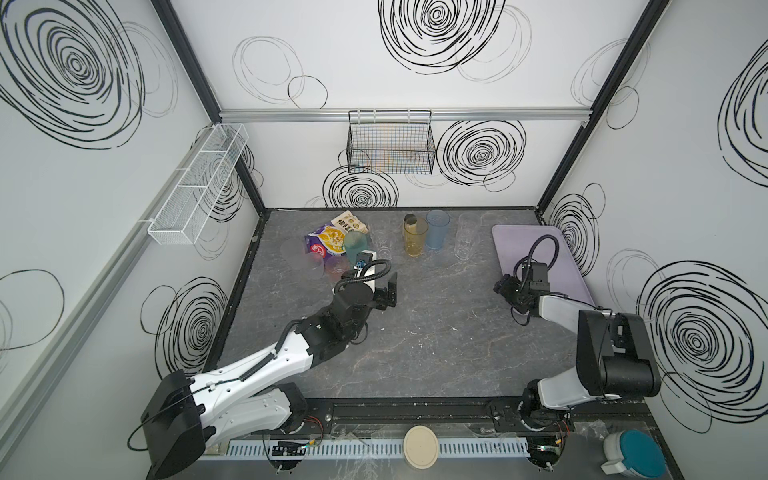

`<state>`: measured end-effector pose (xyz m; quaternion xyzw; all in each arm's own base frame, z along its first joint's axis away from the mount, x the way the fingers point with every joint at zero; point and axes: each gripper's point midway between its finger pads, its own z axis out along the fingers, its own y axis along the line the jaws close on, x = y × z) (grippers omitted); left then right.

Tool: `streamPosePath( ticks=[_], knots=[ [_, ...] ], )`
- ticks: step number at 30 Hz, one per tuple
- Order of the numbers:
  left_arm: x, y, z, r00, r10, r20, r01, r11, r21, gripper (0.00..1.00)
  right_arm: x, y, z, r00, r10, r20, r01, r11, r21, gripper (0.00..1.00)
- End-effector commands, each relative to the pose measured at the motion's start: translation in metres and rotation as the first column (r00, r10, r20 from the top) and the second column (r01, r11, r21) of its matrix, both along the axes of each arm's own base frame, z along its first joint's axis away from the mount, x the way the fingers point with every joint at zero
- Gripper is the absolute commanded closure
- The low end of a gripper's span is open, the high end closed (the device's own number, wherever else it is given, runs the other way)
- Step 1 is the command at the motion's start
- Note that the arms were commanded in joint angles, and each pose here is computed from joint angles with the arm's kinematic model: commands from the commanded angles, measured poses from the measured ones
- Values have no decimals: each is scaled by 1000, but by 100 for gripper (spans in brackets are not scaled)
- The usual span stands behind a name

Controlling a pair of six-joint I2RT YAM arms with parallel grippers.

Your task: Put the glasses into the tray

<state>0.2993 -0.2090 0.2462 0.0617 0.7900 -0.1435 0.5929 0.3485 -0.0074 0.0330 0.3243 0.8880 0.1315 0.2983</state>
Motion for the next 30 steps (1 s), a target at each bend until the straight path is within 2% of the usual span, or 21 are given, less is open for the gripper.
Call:
streamPosePath(
  ticks=[1, 4, 8, 12, 15, 17, 20, 22, 26, 28, 30],
  knots=[
    [0, 1, 15, 999, -12, 45, 14, 998, -57, 5, -28, 17, -14, 998, 5, -60, -4, 1000, 19, 24],
    [-1, 0, 16, 999, -23, 49, 27, 997, -69, 5, -39, 35, -12, 998, 25, -49, -22, 998, 57, 24],
    [0, -3, 13, 999, -33, 40, 37, 996, -83, 5, -48, 83, -5, 993, 111, -33, -107, 990, 90, 24],
    [-2, -8, 7, 998, -63, 23, 65, 994, -89, 9, -53, 126, 10, 987, 156, 34, -159, 977, 142, 24],
    [-3, -6, 3, 998, -62, 10, 63, 995, -80, 9, -50, 149, 21, 968, 249, 40, -252, 954, 160, 25],
    [-4, -4, 2, 998, -56, 7, 56, 995, -78, 9, -49, 150, 27, 952, 305, 10, -303, 945, 120, 25],
    [-6, 1, -1, 999, -42, 4, 42, 996, -76, 8, -51, 132, 39, 942, 336, -6, -336, 942, -4, 26],
    [-6, 1, -5, 999, -38, -1, 38, 997, -67, 8, -56, 123, 39, 921, 389, -29, -390, 916, -93, 26],
    [-14, -9, -12, 999, -34, 14, 34, 999, 0, 1, -68, 94, 29, 916, 353, -192, -393, 886, -246, 30],
    [-21, -15, -14, 999, -32, 33, 31, 999, 38, 1, -70, 91, 23, 902, 362, -235, -418, 867, -271, 36],
    [-27, -21, -17, 998, -47, 46, 44, 997, 56, 1, -72, 101, 15, 882, 400, -248, -456, 857, -240, 47]
  ],
)
